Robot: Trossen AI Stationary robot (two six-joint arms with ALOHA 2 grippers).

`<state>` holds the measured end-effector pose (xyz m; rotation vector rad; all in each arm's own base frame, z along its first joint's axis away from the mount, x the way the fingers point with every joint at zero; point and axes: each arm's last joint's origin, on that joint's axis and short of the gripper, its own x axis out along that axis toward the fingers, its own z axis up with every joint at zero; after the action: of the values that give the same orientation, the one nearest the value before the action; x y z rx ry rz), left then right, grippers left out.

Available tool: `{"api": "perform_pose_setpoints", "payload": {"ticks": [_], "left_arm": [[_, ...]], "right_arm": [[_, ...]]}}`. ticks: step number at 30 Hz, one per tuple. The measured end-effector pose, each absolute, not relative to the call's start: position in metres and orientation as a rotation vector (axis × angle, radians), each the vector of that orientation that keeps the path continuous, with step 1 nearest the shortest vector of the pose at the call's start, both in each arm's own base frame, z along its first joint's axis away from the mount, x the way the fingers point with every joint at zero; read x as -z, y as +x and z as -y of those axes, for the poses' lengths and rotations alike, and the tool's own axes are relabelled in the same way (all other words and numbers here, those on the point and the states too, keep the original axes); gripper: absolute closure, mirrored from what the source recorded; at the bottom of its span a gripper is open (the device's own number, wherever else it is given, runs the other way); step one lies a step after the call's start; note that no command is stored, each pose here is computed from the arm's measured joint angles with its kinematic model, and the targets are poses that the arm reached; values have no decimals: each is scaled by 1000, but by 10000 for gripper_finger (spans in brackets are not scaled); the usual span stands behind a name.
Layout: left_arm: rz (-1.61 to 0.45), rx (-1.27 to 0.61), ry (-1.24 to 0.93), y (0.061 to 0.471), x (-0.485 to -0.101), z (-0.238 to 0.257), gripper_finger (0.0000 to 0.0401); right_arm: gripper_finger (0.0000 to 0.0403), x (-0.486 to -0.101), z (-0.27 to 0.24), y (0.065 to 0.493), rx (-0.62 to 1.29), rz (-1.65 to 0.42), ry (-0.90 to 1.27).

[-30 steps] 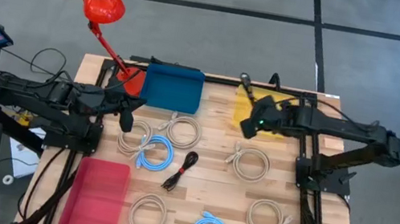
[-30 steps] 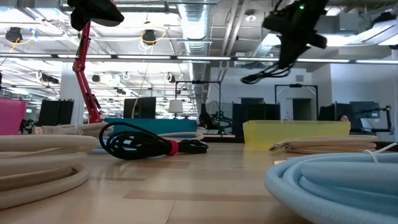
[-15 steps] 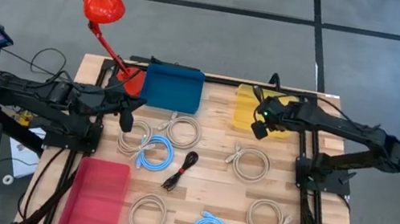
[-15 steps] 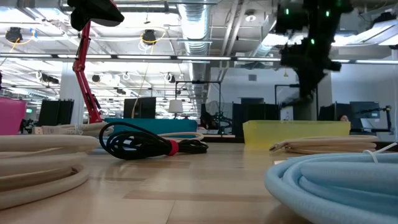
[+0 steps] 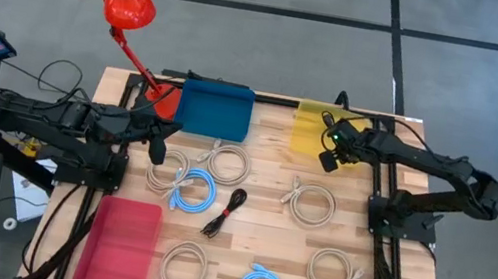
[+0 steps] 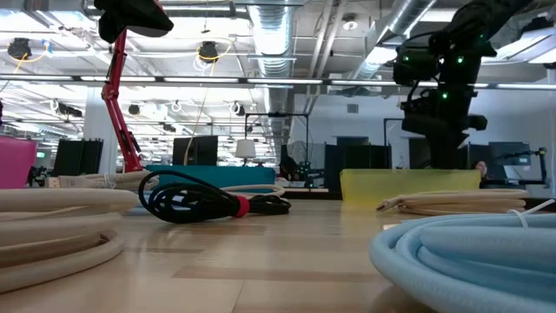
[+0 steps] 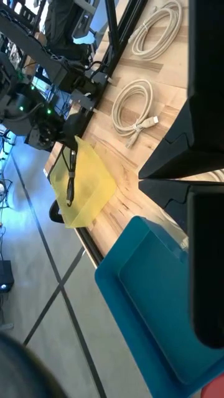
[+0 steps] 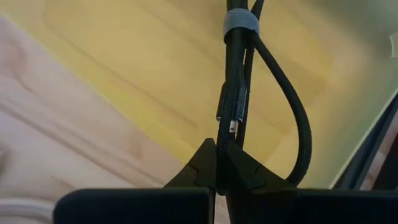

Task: Pick & Place USB Port
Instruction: Put the black charger cable into the yellow bin, then put the brown display cable into the blue bin

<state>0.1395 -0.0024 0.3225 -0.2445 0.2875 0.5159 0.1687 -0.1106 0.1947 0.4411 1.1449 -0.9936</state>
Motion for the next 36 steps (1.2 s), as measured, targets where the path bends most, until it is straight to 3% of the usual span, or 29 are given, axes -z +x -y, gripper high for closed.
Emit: {"api": "perform_pose_setpoints", "payload": {"ticks": [10,18,26,36], "left_arm": [[-288,-516,-244,139,-323,2,390],[-287,-516,-244,139,-323,2,390],[-287,-516,-245,139,-323,2,390],[-288,-516,-244,139,-323,2,390]], "right_arm": [[373,-194,118,165,988,-1131,497],[371,-196,117,165,959,-1158,462],[370,-234,118,179,881,-1136,373],[370,-285,101,191,486,-1116,551]]}}
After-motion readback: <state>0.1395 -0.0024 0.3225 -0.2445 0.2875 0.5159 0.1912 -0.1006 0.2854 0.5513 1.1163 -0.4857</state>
